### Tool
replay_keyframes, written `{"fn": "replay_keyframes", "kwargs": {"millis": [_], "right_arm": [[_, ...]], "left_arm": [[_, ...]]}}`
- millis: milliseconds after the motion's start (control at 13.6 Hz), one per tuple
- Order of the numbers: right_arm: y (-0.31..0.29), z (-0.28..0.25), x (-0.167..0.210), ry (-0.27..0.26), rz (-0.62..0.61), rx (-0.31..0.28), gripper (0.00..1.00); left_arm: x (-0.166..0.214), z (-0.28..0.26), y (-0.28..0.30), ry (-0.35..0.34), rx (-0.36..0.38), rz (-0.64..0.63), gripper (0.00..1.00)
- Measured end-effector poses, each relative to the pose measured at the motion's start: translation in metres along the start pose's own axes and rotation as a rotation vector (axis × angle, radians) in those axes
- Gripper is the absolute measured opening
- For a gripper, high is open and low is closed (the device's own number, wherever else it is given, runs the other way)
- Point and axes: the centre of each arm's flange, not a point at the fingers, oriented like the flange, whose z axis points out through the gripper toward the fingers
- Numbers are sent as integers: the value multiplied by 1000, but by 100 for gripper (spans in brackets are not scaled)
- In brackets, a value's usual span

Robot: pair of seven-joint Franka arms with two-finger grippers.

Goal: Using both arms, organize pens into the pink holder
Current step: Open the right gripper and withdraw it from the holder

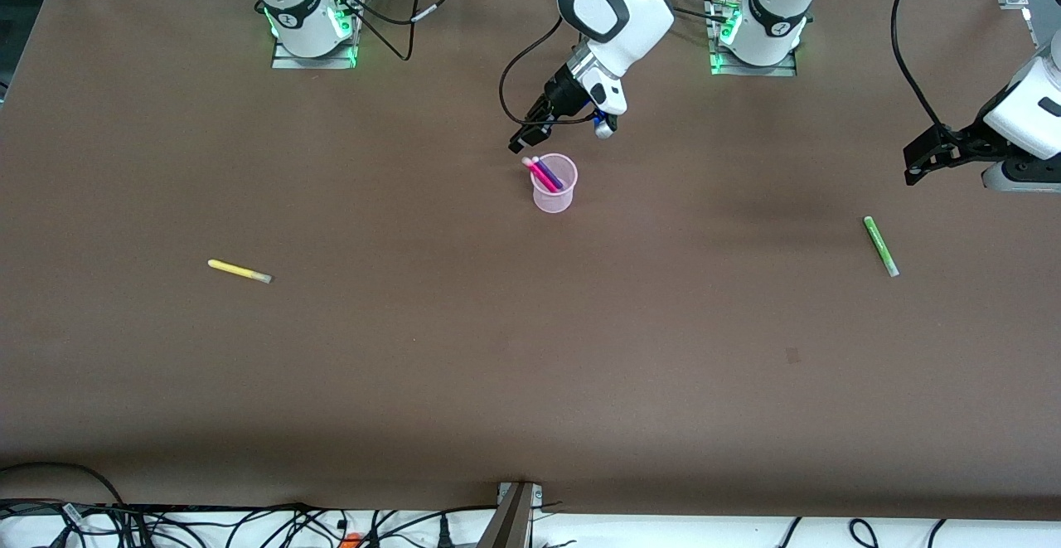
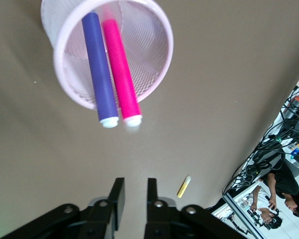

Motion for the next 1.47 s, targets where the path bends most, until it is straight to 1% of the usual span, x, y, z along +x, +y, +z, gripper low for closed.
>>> {"fn": "replay_keyframes", "kwargs": {"millis": [220,367,441,514,588,661,735,882,1029,1102,1249,1322,1469], "right_arm": [[17,-9,-2,16,35,-4,61],[43,-17,-11,10,76,-3,84],[63,-22,-22,3,106,7,96],[89,-27,-37,1,144,37,100],[122,-31,-58,10,188,93,100],[161,-33,-86,26,220,161,100],[206,-31,-121,47,240,231,100],[299,-5,-207,85,290,362,100],[374,42,-299,121,408,504,100],[401,70,-341,132,472,571,100],[435,127,-409,127,602,681,100],[445,155,-434,119,667,726,100],[457,214,-470,123,793,806,100]], "left_arm": [[0,-2,1,4,0,1,100],[-1,-1,0,-8,0,1,100],[-2,0,0,-19,-1,0,100],[-3,0,0,-24,-1,0,100],[-3,0,0,-25,-1,0,100],[-3,0,0,-26,-1,0,100],[-3,0,0,-26,-1,0,100],[-3,-1,1,-24,-1,1,100],[-2,-3,1,-19,-1,2,100],[-2,-4,2,-17,-1,3,100],[-2,-6,4,-14,0,6,100],[-2,-6,4,-14,0,7,100],[-2,-6,5,-13,0,8,100]]}}
